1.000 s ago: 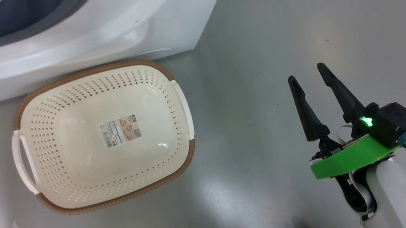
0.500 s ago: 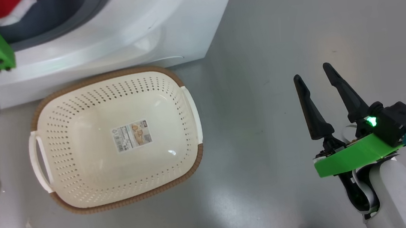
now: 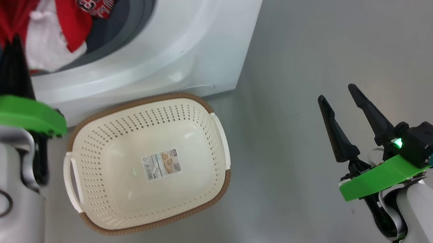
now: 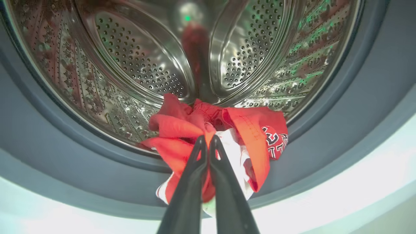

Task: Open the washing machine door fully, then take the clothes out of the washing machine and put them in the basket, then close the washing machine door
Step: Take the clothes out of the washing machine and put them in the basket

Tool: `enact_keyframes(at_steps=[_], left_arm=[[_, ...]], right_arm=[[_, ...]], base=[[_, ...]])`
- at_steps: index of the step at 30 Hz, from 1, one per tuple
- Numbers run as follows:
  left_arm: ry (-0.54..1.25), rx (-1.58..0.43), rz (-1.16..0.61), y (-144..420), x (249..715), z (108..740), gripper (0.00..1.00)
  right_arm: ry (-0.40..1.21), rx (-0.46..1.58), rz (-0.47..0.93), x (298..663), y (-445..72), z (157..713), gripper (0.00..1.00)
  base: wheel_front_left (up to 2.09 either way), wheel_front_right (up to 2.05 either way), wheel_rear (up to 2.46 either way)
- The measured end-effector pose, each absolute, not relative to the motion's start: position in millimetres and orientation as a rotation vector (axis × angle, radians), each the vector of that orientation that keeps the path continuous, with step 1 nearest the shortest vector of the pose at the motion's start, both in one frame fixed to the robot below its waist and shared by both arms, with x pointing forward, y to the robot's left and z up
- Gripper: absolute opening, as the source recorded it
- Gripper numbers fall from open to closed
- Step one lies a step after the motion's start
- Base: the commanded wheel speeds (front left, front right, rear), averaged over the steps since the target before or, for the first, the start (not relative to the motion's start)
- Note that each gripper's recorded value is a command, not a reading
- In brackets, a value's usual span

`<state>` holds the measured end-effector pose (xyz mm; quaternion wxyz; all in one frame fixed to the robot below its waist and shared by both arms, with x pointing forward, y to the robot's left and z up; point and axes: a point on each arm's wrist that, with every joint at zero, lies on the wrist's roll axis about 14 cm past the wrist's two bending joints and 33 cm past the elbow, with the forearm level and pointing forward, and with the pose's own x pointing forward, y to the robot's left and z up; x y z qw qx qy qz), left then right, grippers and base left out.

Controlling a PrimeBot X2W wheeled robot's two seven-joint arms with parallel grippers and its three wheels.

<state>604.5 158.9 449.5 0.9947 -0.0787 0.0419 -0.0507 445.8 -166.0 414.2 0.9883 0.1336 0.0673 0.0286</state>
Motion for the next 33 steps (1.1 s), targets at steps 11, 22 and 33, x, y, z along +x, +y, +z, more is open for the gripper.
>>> enact_keyframes(at_steps=[11, 22, 33], left_arm=[[0.011, -0.197, -0.128, 149.5, 549.5, 478.2, 0.00], [-0.094, -0.215, -0.143, 144.3, 505.0, 516.7, 0.00], [-0.157, -0.212, -0.147, 143.7, 466.8, 542.0, 0.00]], right_arm=[[0.094, 0.266, 0.062, 426.7, -165.2, 437.7, 1.00], [0.038, 0.254, 0.075, 415.6, -163.0, 461.1, 1.00], [0.008, 0.254, 0.073, 408.4, -164.8, 473.0, 1.00]], base=[[0.00, 0.00, 0.00], [0.00, 0.00, 0.00], [0.00, 0.00, 0.00]])
